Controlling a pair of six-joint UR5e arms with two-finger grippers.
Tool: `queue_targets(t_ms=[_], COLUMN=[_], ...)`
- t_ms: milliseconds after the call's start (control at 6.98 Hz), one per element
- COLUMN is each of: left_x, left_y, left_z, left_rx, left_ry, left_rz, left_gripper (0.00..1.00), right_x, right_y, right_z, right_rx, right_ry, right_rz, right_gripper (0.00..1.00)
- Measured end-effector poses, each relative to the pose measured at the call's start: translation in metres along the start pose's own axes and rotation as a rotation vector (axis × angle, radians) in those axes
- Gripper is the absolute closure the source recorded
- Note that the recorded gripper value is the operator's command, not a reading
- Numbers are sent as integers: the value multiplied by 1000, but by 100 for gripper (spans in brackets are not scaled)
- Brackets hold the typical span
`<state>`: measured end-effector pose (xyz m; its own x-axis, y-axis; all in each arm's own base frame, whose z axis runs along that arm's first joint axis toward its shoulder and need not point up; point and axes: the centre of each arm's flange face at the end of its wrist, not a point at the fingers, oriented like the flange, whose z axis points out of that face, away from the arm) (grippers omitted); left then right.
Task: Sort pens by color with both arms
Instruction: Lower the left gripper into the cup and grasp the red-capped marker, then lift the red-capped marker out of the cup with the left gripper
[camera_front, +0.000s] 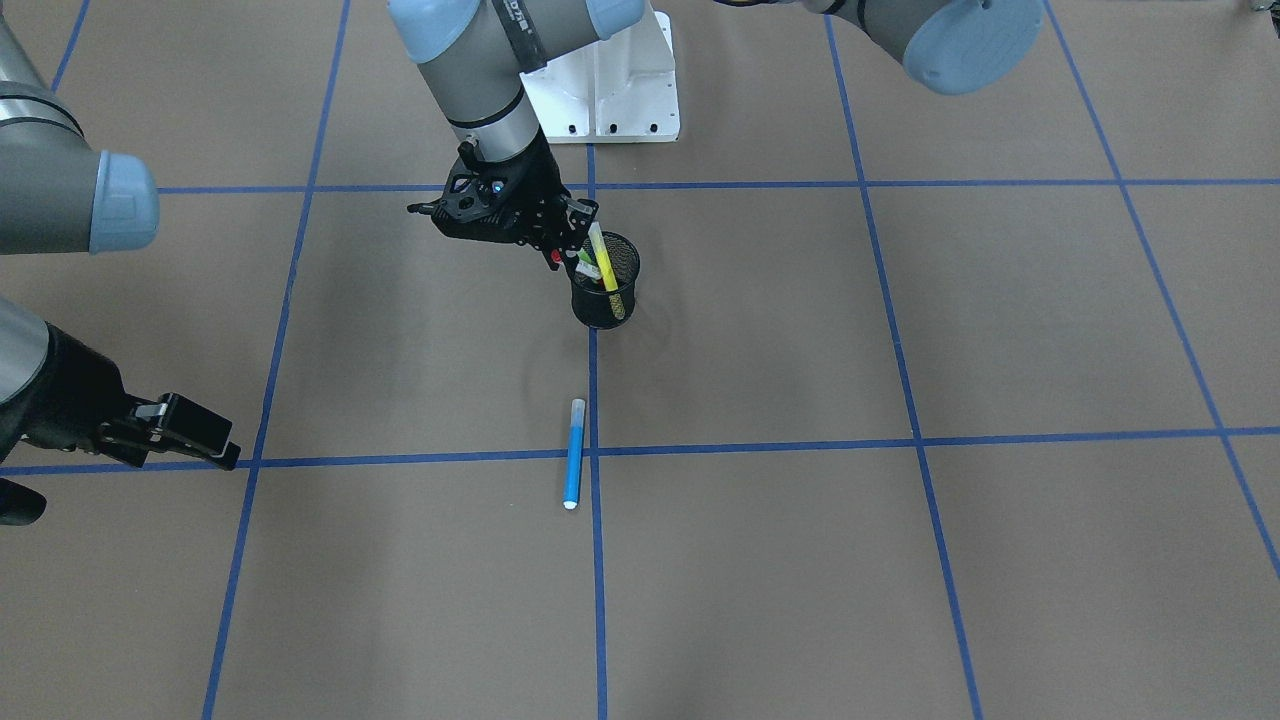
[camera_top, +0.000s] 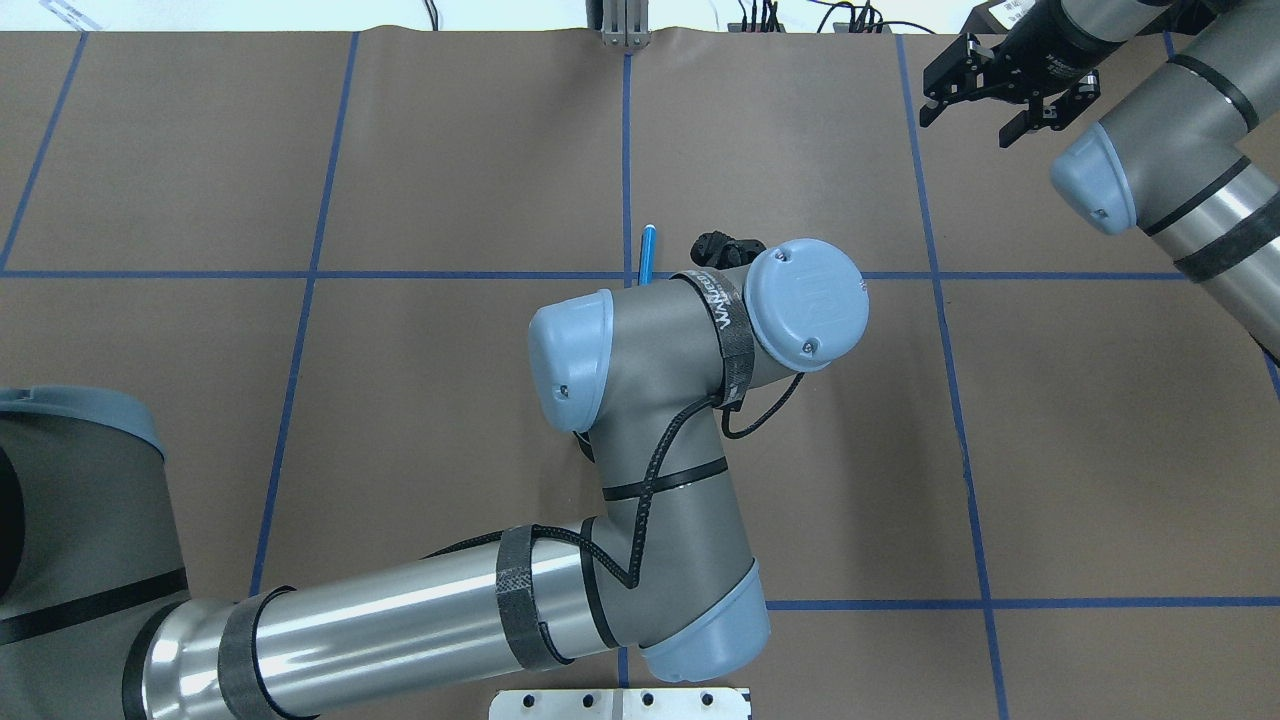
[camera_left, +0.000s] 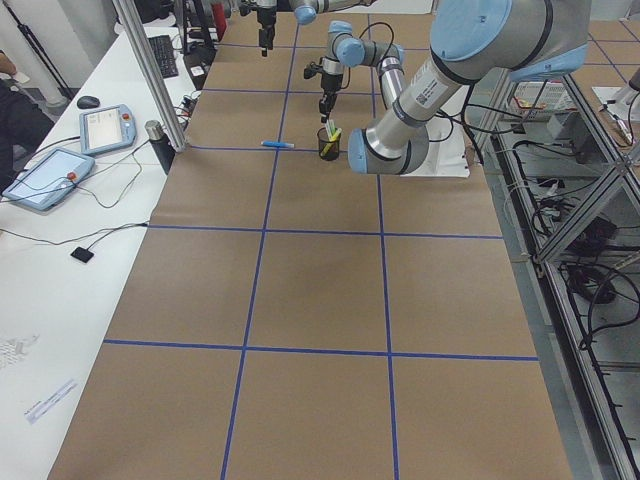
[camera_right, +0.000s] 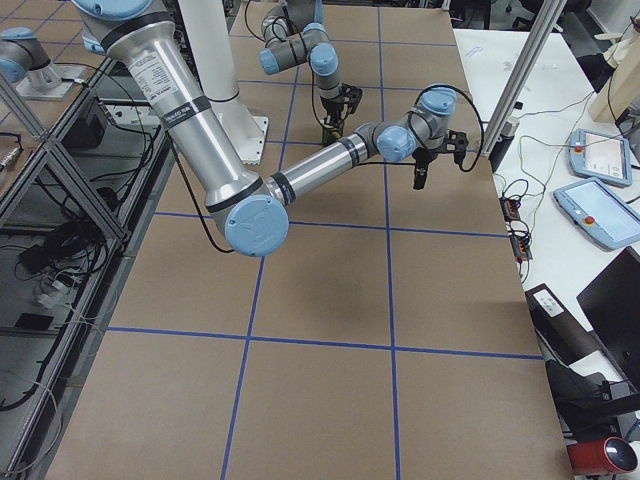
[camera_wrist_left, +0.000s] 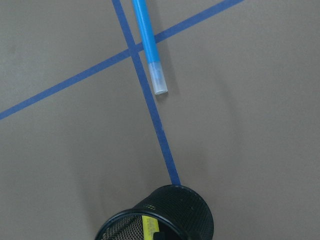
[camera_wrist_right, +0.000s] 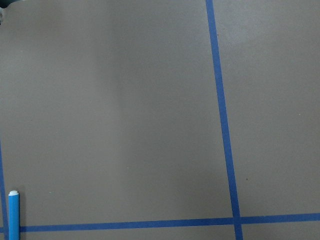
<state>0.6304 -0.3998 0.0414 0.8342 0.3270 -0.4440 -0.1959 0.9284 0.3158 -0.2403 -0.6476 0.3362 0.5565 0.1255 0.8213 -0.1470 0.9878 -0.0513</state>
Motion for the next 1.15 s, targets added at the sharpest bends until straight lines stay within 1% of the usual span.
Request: queue_targets(t_ms=[143,430,573,859,1002,1146], left_x=[-6,-32,-48,-86,-107,-127], left_y=[-3,-12,-21,-47,-65,-94], left_z=[-14,-56,-75,-105,-109,-97], left_rx=[15,57,81,108,111,99], left_ry=[12,40,54,89,96,111], left_rz=[1,-1,-15,-68,-103,-144], left_gripper=[79,79,80,80,81,81], right_x=[0,-1,-1,-3,-3,-4], right_y=[0,0,0,1,1,2], right_z=[0,-1,-1,-1,-1,-1], right_rx=[0,1,1,1,2,5], right_ry=[0,-1,-1,-2,-1,-2], right_rz=[1,3,4,2,1,0], right_gripper=[1,1,1,1,1,1])
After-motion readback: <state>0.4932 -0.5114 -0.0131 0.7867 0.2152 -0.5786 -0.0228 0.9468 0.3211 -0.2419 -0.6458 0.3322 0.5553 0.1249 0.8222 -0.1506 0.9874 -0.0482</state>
